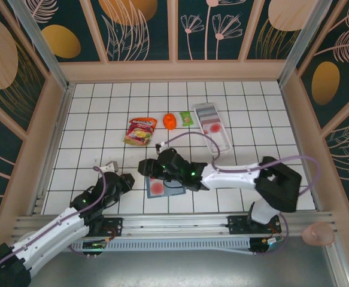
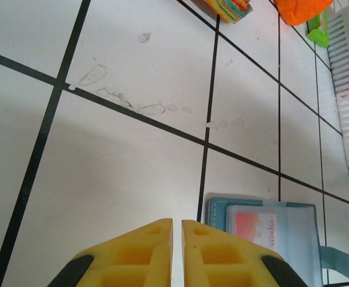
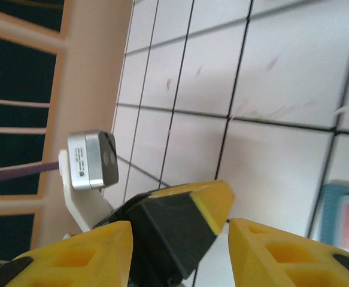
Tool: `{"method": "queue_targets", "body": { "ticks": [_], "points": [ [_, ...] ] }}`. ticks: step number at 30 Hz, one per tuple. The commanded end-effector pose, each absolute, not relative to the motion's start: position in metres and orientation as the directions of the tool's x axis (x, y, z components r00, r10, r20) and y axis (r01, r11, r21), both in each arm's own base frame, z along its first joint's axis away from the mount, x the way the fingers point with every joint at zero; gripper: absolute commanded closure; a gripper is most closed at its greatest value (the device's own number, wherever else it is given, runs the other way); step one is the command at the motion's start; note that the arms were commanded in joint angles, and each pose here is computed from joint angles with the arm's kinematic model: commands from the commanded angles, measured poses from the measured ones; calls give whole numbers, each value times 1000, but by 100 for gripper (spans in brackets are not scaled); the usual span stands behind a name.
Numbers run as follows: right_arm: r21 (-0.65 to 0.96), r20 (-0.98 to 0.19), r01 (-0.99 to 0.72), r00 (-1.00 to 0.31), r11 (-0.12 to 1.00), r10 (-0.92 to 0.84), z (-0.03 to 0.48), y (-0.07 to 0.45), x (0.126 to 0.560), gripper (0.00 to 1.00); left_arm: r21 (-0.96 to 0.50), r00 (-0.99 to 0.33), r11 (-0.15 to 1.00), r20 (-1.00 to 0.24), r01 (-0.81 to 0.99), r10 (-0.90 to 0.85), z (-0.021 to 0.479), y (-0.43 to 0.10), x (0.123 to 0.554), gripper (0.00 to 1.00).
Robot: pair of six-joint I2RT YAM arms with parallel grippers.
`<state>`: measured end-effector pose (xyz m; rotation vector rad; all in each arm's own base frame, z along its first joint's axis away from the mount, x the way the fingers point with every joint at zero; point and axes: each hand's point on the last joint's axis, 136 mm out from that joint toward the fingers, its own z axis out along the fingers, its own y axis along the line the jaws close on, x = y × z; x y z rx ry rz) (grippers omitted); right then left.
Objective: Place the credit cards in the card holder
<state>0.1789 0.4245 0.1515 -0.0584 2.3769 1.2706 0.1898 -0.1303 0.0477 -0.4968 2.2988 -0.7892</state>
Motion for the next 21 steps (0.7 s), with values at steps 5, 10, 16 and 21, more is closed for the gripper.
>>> {"method": "queue_targets", "body": {
  "ticks": [5,10,16,21],
  "points": [
    [490,-443,-125,-888,863,123,100,343,166,53,-702,-810,712,-417,-1,-412,67,-172,189,86],
    [366,-396,-76,-915,928,81,68,321,139,56,-698,-826,716,-415,20,-381,70,-183,194,87],
    [450,-325,-14,-934,893,149,58,325,120,42,-692,-842,722,-401,18,-362,62,-186,193,87],
    [388,-351,-5,-926,922,143,50,317,134,41,-700,-846,714,-393,21,-360,59,-188,191,86]
  ]
}}
